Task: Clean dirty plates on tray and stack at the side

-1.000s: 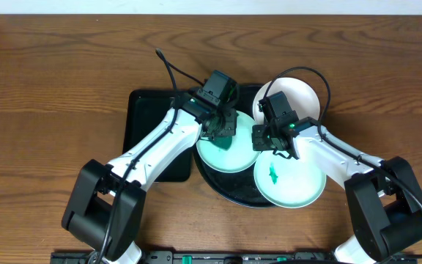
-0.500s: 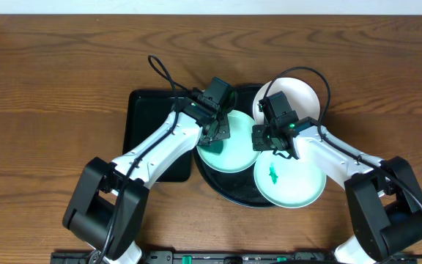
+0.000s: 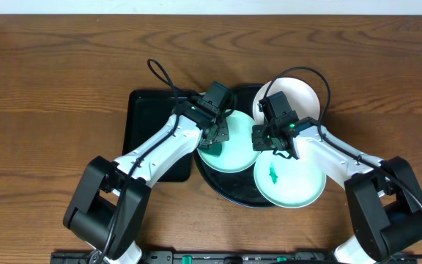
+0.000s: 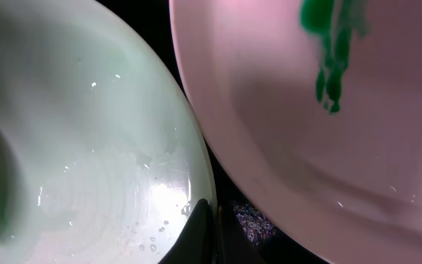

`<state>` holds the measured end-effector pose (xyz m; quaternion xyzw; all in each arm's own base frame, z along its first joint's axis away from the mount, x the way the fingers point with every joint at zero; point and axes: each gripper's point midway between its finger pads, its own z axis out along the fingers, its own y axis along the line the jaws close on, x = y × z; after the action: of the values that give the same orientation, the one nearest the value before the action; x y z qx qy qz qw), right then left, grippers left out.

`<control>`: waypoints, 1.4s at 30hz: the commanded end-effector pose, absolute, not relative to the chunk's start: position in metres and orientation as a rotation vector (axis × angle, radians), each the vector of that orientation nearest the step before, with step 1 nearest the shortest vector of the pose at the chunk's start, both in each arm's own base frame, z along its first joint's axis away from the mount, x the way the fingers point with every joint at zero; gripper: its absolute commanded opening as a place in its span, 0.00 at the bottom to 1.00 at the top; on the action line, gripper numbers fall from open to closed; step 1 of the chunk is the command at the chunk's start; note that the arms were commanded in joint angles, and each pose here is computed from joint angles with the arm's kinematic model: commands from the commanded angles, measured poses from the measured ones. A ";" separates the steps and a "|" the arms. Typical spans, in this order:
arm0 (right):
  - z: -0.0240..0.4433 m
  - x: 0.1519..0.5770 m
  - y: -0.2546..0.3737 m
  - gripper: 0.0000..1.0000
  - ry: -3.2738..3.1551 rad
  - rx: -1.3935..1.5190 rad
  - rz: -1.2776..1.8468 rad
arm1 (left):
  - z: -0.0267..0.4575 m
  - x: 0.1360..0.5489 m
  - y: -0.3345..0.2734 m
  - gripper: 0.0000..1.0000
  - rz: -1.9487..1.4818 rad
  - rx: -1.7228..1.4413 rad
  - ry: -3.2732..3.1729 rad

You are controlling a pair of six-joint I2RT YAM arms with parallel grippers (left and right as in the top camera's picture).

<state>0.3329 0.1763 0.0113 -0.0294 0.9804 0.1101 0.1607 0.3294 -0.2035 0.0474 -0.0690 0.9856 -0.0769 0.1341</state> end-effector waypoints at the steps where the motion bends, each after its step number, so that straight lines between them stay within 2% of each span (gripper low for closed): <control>1: 0.020 0.336 0.180 0.01 2.771 -0.105 0.321 | 0.043 0.328 -0.205 0.07 -0.200 -0.208 2.854; 14: 0.020 0.336 0.180 0.01 2.771 -0.105 0.321 | 0.039 0.329 -0.207 0.06 -0.159 -0.200 2.834; 26: 0.020 0.336 0.181 0.01 2.771 -0.105 0.322 | 0.003 0.319 -0.209 0.07 -0.120 -0.195 2.930; 32: 0.020 0.336 0.181 0.01 2.770 -0.105 0.322 | -0.010 0.307 -0.223 0.07 -0.222 -0.184 3.014; 42: 0.020 0.336 0.180 0.01 2.771 -0.105 0.321 | 0.004 0.296 -0.265 0.07 -0.599 -0.115 3.060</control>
<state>0.3336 0.1752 0.0113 -0.0289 0.9805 0.1070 0.1624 0.3254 -0.2291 0.0157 -0.0651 0.9872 -0.1144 0.0898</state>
